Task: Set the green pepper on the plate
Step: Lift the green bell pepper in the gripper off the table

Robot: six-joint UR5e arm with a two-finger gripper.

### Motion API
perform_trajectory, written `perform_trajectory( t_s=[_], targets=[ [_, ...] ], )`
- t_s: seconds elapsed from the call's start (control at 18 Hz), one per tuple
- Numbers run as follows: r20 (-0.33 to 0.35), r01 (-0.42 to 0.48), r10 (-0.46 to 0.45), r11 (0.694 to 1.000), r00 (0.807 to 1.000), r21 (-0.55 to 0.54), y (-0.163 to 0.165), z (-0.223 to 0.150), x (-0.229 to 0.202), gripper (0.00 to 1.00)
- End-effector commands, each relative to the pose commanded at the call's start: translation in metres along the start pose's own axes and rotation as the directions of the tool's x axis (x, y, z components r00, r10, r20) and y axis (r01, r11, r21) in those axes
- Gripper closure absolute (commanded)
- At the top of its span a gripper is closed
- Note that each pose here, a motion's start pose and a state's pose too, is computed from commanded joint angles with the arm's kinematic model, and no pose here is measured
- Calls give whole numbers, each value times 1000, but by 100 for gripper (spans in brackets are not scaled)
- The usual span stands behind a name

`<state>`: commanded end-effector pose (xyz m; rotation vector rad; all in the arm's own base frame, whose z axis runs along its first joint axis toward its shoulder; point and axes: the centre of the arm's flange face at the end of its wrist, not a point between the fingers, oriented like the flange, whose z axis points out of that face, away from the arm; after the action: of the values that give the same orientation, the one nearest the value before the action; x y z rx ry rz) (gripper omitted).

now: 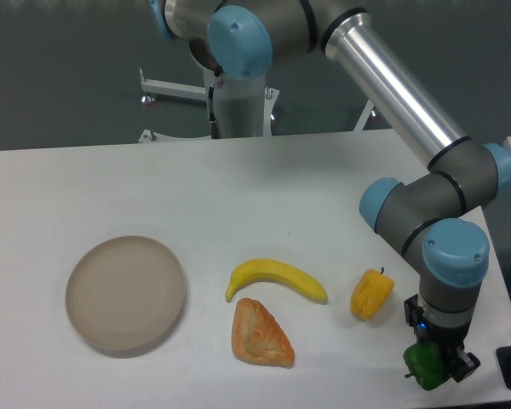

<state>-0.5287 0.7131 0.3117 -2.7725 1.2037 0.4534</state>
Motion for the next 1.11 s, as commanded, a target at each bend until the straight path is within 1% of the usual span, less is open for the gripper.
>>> perform_trajectory(
  t_s=[0.39, 0.56, 0.67, 0.83, 0.94, 1.11],
  targets=[
    [-1, 15, -15, 1000, 1000, 12, -1, -2, 1, 52],
    [-33, 26, -25, 999, 999, 36, -6, -12, 5, 52],
    [-74, 67, -62, 995, 995, 71, -12, -20, 12, 52],
    [-113, 169, -158, 981, 981, 95, -23, -42, 29, 52],
    [-141, 200, -184, 973, 973, 110, -51, -59, 47, 51],
    [-204, 288, -253, 944, 946, 162, -72, -79, 76, 51]
  ],
)
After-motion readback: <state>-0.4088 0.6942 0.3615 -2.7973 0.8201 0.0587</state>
